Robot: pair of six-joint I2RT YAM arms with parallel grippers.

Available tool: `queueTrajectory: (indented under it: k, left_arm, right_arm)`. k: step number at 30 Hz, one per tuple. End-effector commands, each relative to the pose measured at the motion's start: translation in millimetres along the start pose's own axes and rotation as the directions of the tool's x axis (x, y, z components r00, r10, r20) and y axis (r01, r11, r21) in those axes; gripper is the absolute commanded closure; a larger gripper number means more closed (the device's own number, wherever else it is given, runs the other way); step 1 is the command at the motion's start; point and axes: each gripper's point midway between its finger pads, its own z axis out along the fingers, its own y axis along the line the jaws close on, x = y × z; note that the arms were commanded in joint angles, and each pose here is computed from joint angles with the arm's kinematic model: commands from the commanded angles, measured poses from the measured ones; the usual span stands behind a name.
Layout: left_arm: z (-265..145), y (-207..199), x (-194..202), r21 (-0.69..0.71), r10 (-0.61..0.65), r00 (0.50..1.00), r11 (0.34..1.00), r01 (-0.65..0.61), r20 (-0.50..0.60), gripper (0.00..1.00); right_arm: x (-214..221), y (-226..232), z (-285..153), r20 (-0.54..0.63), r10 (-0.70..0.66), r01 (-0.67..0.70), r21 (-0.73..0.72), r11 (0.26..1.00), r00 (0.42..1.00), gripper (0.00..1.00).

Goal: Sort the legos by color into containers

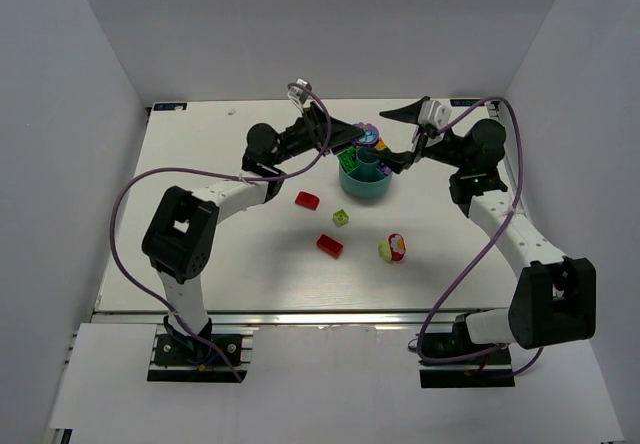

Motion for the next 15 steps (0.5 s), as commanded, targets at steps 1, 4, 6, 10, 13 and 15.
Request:
queueTrajectory:
  k: [1,4,6,10,13,15]
  left_arm:
    - [-3,-9,-1,0.035,0.021,1.0,0.999,-0.021,-0.001,1.0]
    - [-3,-9,-1,0.038,0.016,1.0,0.999,-0.016,-0.001,1.0]
    - [-2,-9,-2,0.041,0.016,1.0,0.999,-0.016,0.001,1.0]
    - [-3,-10,-3,0.047,0.017,1.0,0.999,-0.017,0.001,1.0]
    - [-4,-11,-2,0.051,0.013,1.0,0.999,-0.013,0.002,1.0]
    - [-4,-12,-2,0.053,0.012,1.0,0.999,-0.012,0.004,1.0]
  right_arm:
    - [-43,-8,4,0.073,-0.119,0.118,0.014,0.993,0.99,0.12]
    - [-46,-3,7,0.084,-0.119,0.12,-0.009,0.993,0.989,0.13]
    - [-45,1,10,0.087,-0.113,0.115,-0.027,0.993,0.99,0.14]
    - [-38,7,14,0.075,-0.092,0.096,-0.06,0.994,0.993,0.16]
    - [-37,8,16,0.077,-0.098,0.103,-0.063,0.993,0.992,0.16]
    - [-37,8,18,0.079,-0.102,0.107,-0.067,0.992,0.992,0.16]
